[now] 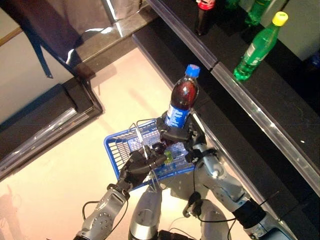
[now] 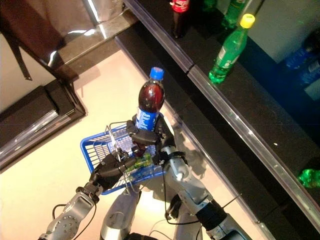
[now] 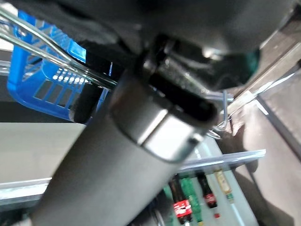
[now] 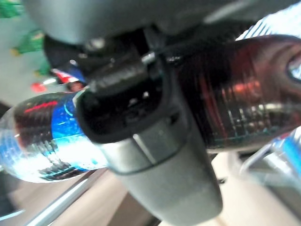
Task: Pick up the drink and place into the basket.
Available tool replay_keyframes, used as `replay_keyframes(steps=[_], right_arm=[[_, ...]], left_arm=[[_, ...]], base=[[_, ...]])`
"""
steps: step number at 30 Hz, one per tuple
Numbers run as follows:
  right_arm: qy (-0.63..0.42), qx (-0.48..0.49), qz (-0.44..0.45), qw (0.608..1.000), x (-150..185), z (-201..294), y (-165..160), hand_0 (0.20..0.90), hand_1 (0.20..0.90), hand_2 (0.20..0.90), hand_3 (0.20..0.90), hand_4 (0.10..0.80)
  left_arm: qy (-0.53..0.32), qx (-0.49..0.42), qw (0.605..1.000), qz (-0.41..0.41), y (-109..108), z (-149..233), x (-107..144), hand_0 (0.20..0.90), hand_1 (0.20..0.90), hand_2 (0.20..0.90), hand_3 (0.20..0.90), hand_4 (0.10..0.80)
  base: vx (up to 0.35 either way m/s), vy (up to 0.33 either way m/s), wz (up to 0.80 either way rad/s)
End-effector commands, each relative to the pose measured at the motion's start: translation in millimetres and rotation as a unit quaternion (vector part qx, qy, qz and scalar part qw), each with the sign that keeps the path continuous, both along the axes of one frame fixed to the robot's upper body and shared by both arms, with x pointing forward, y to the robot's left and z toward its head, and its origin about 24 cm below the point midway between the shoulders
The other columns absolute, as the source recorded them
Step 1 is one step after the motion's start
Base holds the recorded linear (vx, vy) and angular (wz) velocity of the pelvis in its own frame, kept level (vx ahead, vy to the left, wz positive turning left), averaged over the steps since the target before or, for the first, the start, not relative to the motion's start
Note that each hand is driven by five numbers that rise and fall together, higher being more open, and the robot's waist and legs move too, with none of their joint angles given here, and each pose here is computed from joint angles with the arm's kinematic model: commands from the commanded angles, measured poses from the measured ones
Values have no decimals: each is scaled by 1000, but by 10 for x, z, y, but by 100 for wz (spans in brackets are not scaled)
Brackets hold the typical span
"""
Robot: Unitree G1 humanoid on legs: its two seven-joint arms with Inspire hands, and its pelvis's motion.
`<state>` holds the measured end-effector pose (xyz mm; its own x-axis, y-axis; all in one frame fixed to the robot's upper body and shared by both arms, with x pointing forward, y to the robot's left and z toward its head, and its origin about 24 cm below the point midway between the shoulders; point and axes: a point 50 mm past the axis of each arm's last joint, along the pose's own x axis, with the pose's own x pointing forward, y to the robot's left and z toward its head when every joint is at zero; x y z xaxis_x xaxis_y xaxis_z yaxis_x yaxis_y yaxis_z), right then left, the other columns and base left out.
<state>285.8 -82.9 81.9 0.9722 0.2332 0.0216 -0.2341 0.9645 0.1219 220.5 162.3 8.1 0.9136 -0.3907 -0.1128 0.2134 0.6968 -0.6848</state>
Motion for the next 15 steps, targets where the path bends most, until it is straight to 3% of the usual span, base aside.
replay_keyframes(steps=[1,7,15], right_arm=[[-166,75,51,982,-7,722,351,300,300,300,200,100],[-127,46,30,990,78,478,396,300,300,300,200,100],[-80,15,-19,996,211,247,341,300,300,300,200,100]], left_arm=[[-368,-137,903,-174,-436,1309,-42,300,300,300,200,100],[-403,-158,863,-261,-547,1406,-136,300,300,300,200,100],[-412,-179,835,-318,-582,1469,-182,300,300,300,200,100]], base=[[0,-31,24],[9,-26,14],[12,-5,5]])
